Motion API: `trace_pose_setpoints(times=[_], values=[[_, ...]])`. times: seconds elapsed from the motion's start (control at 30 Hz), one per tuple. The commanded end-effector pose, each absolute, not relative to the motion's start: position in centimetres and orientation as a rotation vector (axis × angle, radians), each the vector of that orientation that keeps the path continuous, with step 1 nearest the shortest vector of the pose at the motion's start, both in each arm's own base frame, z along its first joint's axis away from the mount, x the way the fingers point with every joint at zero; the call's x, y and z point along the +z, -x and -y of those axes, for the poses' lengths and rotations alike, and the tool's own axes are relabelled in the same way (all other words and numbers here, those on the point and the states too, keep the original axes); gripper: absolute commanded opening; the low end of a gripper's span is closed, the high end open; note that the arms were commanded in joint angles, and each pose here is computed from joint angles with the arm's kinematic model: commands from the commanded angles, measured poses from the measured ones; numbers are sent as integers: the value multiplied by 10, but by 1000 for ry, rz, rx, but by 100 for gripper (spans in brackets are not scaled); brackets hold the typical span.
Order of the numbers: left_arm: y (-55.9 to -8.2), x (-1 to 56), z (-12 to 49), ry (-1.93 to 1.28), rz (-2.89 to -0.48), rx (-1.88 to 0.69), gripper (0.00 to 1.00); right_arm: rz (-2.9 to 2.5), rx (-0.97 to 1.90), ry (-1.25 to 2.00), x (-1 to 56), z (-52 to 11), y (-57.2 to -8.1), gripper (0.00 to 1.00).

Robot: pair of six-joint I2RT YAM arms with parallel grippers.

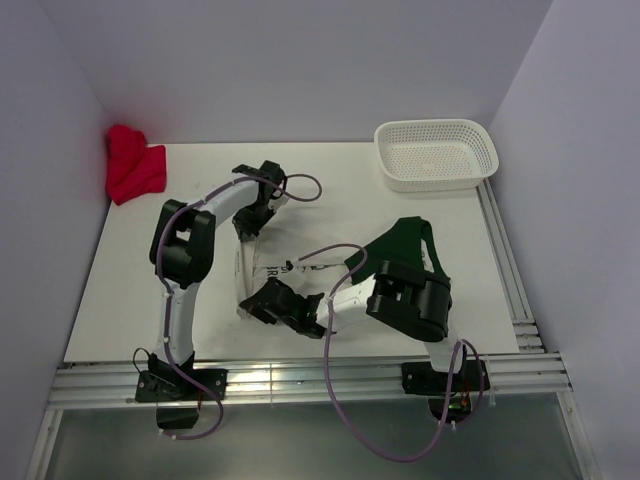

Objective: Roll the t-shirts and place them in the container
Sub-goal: Roll the tshirt

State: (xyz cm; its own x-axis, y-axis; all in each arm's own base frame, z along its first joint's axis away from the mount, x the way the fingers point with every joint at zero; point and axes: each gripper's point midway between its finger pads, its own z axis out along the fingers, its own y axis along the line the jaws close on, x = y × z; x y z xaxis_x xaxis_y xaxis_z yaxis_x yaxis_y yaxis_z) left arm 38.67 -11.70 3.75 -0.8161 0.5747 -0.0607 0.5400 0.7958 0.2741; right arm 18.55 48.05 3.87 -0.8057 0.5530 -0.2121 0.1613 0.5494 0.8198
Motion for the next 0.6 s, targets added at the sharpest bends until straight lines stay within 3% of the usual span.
trace_pose_setpoints(times=[0.0,0.27,0.57], values=[[-412,45,129,-847,-2741,443,1,-2325,1277,-632,56,-484,-174,0],[-407,39,147,-887,-2723,464,2,-2327,1263,-705,41,-476,-171,0],[-407,49,165,-880,-2698,344,14,-2319,1214,-810,26,-463,-170,0]])
